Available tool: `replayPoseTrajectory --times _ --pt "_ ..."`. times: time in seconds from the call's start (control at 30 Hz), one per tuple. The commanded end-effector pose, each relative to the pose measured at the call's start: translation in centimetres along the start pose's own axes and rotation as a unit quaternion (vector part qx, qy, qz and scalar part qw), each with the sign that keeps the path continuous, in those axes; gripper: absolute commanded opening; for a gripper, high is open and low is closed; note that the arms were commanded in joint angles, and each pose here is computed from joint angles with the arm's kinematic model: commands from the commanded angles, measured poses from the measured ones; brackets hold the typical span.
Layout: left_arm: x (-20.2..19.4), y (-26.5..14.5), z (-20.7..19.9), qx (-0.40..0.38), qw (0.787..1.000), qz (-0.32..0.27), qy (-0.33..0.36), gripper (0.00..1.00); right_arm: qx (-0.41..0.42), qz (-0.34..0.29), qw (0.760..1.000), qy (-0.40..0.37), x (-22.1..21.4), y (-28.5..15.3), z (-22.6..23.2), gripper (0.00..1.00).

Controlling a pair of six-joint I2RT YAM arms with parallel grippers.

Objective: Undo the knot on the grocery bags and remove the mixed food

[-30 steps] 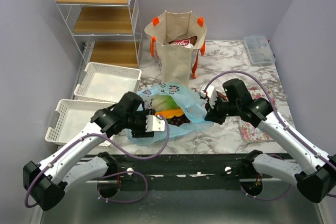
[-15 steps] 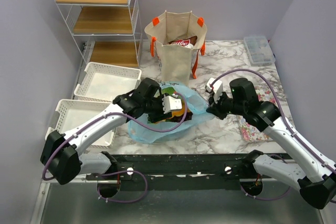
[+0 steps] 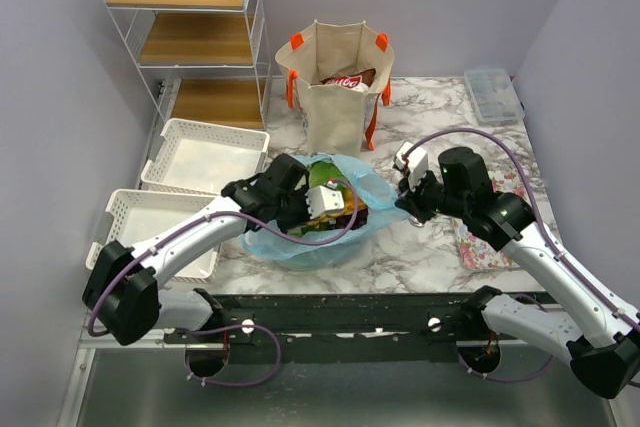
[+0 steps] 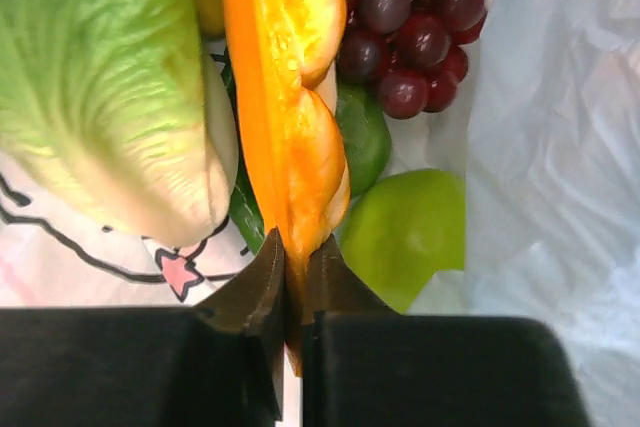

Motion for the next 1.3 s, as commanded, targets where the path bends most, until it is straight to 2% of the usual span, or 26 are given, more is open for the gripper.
replayPoseTrajectory --times 0.0,0.1,0.2,0.3,0.4,0.53,0.6,0.67,0.83,1.07,1.2,1.27 --pt "3.3 -4.7 0.3 0.006 0.999 -0.042 0.004 0.0 -0.007 -0.035 0.999 -0.008 2.2 -0.5 -0.2 0.01" --pt "4.7 -7.0 -0.4 -0.023 0.998 -0.057 0.008 0.0 0.001 -0.044 0.999 -0.015 2.6 -0.6 0.0 0.05" --pt "5.4 -8.8 -0.9 -0.058 0.997 -0.048 0.012 0.0 0.0 -0.059 0.998 -0.021 3.3 -0.8 -0.1 0.09" --pt "5.0 -10.0 -0.9 -0.071 0.997 -0.007 0.026 0.0 -0.012 -0.076 0.997 -0.02 4.1 -1.1 -0.3 0.13" --pt "3.8 -11.2 0.0 -0.044 0.997 0.044 0.051 0.0 -0.024 -0.085 0.996 -0.017 4.8 -1.5 -0.6 0.17" --pt "1.7 -12.9 1.5 0.02 0.988 0.113 0.108 0.0 -0.036 -0.094 0.995 -0.011 5.3 -2.0 -0.8 0.18" --pt "0.9 -13.8 2.1 0.034 0.983 0.143 0.111 0.0 -0.038 -0.098 0.994 -0.009 5.6 -2.1 -0.8 0.19" --pt "0.7 -14.9 2.4 0.035 0.985 0.144 0.091 0.0 -0.043 -0.104 0.994 -0.003 6.0 -2.3 -0.9 0.21" --pt "2.3 -19.3 4.2 0.06 0.997 0.052 -0.004 0.0 -0.059 -0.131 0.989 0.021 7.5 -3.1 -1.2 0.4" --pt "5.7 -21.2 4.0 0.078 0.991 -0.099 -0.037 0.0 -0.071 -0.209 0.973 0.061 11.7 -4.9 -1.4 0.71" --pt "8.8 -21.5 4.4 0.095 0.969 -0.215 -0.081 0.0 -0.028 -0.246 0.966 0.079 14.9 -5.9 -0.3 0.82" --pt "11.0 -22.2 5.0 0.116 0.944 -0.295 -0.095 0.0 0.009 -0.258 0.961 0.101 16.3 -6.2 0.6 0.88"
Point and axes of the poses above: each gripper's point midway between its finger pads, its own y axis out along the fingers, its own z axis along the line the jaws close on, x = y × z, the point moved 5 cm from there along -y, back along the fingers, and after that the axes turned 7 degrees about y, right-handed, at the moved point
